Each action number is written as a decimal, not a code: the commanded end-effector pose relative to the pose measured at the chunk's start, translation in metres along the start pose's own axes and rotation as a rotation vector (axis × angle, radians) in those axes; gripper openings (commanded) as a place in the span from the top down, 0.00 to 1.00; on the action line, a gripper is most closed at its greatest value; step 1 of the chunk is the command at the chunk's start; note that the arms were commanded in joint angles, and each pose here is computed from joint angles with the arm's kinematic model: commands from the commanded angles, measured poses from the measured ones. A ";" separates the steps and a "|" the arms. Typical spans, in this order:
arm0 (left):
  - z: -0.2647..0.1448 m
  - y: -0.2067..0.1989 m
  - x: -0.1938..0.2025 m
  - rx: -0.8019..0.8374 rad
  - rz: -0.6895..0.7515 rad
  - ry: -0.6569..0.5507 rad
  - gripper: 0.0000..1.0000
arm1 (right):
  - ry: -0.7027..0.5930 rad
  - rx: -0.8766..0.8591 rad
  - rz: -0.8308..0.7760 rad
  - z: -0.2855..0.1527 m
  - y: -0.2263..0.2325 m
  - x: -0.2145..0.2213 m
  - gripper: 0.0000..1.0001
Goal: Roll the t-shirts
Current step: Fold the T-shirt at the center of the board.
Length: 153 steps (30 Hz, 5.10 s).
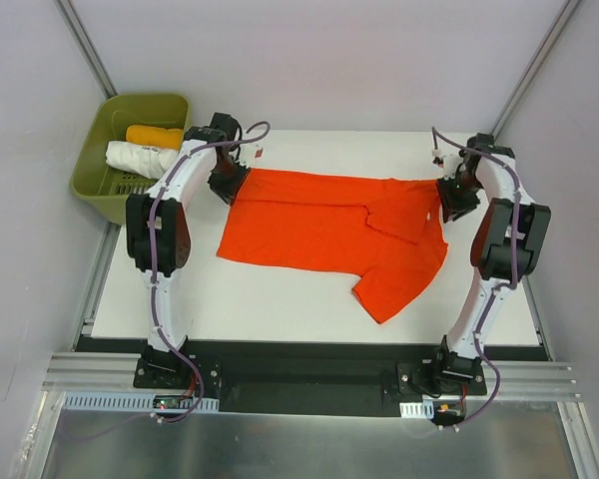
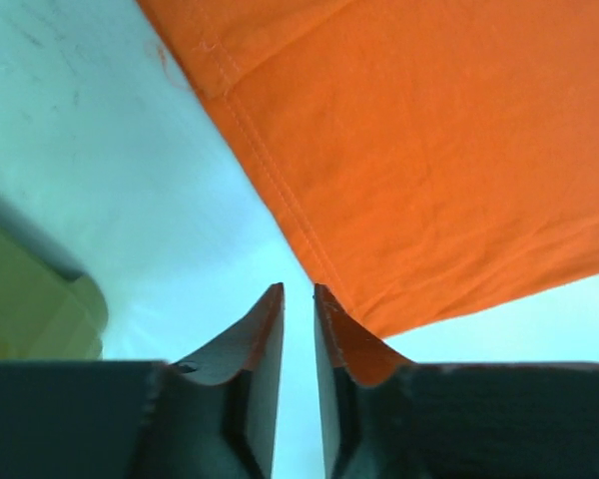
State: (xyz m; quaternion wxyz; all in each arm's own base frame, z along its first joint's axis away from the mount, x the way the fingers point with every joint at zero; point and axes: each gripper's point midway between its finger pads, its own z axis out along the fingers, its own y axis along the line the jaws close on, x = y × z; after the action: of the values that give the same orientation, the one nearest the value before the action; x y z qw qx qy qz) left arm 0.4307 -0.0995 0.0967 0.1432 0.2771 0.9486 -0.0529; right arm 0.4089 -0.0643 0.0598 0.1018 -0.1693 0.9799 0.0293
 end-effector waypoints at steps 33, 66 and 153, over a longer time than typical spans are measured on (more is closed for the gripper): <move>-0.010 -0.048 0.113 0.099 0.039 0.171 0.47 | -0.569 -0.148 -0.491 -0.175 0.207 0.090 0.33; 0.019 -0.037 0.126 0.232 -0.101 0.341 0.61 | -0.518 -0.149 -0.488 -0.140 0.195 0.053 0.32; 0.053 -0.053 0.159 0.276 -0.181 0.423 1.00 | -0.213 -0.332 -1.623 -0.010 0.276 0.203 0.60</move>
State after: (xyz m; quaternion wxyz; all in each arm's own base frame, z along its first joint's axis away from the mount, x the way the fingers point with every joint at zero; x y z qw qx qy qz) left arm 0.2848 -0.0761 0.0155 -0.0954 0.1983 0.9644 -0.1465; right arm 0.1312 0.1310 0.0278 0.1591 -0.8384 0.5109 0.1037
